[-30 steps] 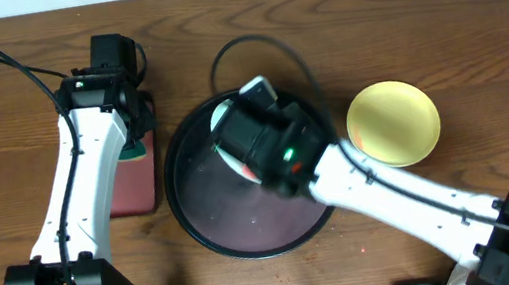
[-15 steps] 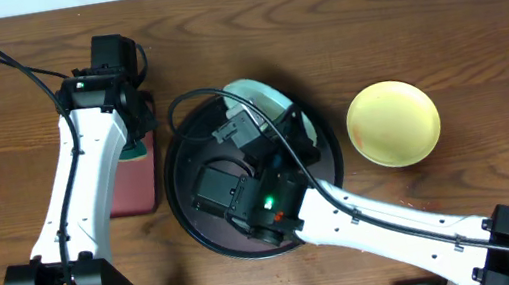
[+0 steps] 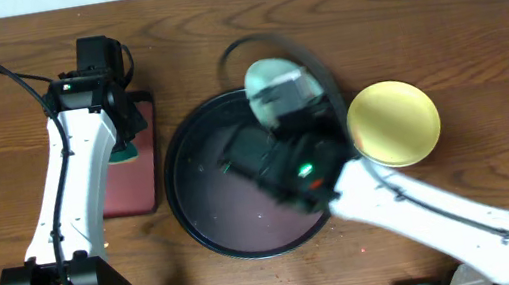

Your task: Clean dirty plates on tray and stack at the side

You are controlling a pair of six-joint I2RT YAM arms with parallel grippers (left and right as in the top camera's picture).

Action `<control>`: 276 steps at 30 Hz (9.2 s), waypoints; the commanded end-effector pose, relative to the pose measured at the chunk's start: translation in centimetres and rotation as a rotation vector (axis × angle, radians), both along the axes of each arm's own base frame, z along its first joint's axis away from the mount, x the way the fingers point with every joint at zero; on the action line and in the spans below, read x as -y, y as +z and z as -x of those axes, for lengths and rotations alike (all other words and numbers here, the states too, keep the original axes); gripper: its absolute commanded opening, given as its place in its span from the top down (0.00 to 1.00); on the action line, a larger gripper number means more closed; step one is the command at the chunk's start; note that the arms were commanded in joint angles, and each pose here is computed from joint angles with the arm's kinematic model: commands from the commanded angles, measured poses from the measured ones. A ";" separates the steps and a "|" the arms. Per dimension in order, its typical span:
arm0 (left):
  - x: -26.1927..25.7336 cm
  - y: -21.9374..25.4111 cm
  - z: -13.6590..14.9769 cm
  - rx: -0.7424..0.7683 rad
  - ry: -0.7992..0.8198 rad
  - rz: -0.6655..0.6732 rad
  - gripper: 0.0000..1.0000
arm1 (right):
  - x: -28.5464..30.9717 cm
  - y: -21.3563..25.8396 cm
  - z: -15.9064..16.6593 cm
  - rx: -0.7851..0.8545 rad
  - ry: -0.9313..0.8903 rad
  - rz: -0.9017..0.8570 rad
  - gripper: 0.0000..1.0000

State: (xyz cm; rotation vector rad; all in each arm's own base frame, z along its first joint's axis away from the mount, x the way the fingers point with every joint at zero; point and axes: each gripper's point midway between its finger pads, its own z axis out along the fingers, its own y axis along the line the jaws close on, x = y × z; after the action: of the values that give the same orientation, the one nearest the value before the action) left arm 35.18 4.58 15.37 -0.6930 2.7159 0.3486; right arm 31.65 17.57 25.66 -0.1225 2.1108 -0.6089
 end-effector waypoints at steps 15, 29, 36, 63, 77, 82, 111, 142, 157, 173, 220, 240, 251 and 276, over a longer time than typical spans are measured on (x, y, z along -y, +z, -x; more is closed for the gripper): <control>-0.2 -0.1 0.2 -0.004 0.012 -0.004 0.93 | 21.9 -6.4 -1.2 -0.391 -0.471 -0.575 0.99; -0.2 -0.1 0.1 0.000 0.012 -0.005 0.92 | 21.5 -17.2 -0.6 -0.487 -0.444 -0.688 0.98; -0.2 -0.1 0.2 -0.019 -0.038 -0.017 0.93 | 21.4 -18.2 0.2 -0.519 -0.422 -0.667 0.59; -3.6 -6.9 -2.3 0.128 -0.032 0.000 0.93 | 17.1 -10.7 -2.5 -0.520 -0.175 -0.810 0.01; -3.7 -11.6 -2.8 0.063 -0.032 0.008 0.54 | 16.1 -4.7 -1.2 -0.357 -0.050 -0.785 0.01; -2.7 -7.9 -3.0 0.087 -0.052 0.061 0.29 | 16.0 -2.2 -0.3 -0.279 -0.018 -0.782 0.01; 1.3 1.6 -0.6 0.235 -0.141 0.245 0.26 | 19.0 8.2 14.0 0.165 -0.021 -0.644 0.01; 1.3 1.6 -0.6 0.235 -0.141 0.245 0.25 | 16.9 -0.9 8.3 0.342 0.277 -0.476 0.01; 1.3 1.6 -0.6 0.235 -0.141 0.245 0.25 | 15.1 -8.1 7.4 0.441 0.411 -0.495 0.01; 1.3 1.6 -0.6 0.235 -0.141 0.245 0.25 | 14.6 -9.4 7.3 0.493 0.452 -0.493 0.01; 3.2 2.1 3.3 0.688 -0.370 0.149 0.25 | 14.6 -9.4 7.3 0.492 0.451 -0.493 0.01; 4.9 -1.6 10.2 1.040 -0.622 -0.100 0.25 | 14.6 -9.4 7.3 0.492 0.452 -0.493 0.01; 5.0 -3.2 10.7 0.979 -0.679 -0.150 0.25 | 14.6 -9.4 7.3 0.492 0.451 -0.493 0.01; 5.0 -1.7 10.7 1.045 -0.678 -0.178 0.25 | 14.6 -9.4 7.3 0.492 0.451 -0.493 0.01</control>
State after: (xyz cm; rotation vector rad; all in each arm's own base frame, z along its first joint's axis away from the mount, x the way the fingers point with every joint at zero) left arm 24.55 -0.16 15.45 0.1103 1.6609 0.0239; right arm 24.40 2.74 16.23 -0.1257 1.6238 0.1515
